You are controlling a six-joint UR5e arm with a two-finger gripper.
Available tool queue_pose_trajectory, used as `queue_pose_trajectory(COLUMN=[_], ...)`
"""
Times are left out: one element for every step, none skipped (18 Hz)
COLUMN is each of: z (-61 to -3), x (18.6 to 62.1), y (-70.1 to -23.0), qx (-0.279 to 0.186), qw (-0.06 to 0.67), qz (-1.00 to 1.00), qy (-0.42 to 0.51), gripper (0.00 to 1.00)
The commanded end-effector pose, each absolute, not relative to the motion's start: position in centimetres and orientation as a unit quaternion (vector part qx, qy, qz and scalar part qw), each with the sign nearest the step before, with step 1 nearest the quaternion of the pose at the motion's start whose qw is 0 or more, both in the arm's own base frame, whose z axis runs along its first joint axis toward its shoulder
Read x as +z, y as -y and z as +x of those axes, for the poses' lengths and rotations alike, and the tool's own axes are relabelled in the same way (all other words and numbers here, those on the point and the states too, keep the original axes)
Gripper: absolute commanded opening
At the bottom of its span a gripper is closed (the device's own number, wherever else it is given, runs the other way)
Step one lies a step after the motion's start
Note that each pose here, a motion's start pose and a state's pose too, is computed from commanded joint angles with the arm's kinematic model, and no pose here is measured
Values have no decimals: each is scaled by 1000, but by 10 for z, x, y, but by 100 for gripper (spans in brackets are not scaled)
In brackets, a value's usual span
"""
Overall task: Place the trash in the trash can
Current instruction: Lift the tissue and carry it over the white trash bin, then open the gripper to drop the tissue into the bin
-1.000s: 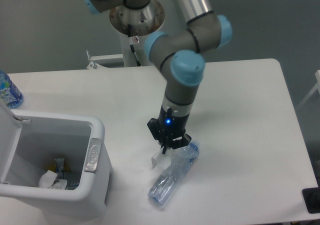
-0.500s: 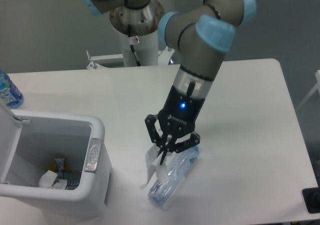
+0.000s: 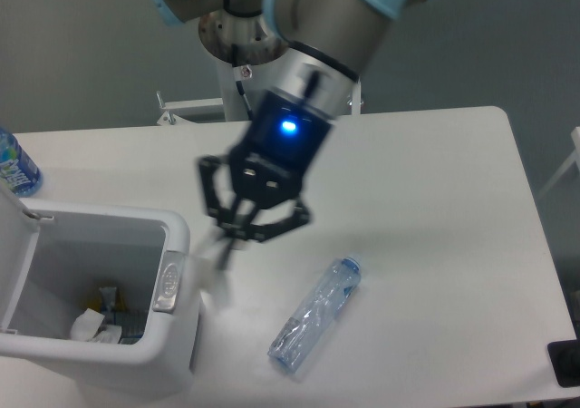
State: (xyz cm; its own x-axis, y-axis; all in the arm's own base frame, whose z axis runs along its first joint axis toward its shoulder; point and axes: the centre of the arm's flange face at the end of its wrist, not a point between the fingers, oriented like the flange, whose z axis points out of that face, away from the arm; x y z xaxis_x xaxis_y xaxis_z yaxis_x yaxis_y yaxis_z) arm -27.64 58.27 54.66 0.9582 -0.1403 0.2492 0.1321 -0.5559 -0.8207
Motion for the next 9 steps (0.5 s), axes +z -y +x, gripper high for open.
queue_pose_trajectory(z=[-273,-268,-260,-257,-256,-255,-252,-251,-251], x=[544,537,531,530,529,529,527,526,528], y=[-585,-590,-597,-599,-599,-599,-600,-601,-602], qx=[-148,-154,-158,-159,-159,-158,-159,-160,-158], qw=[469,465,460,459,459,458,457,456,457], qz=[-871,-872,-874,-874,-874,-874,-875,-875,-875], qy=[-3,-7,-13,-15,-17,-21,-22,-23,-24], gripper=[0,2,14,49,97,100,100,100,100])
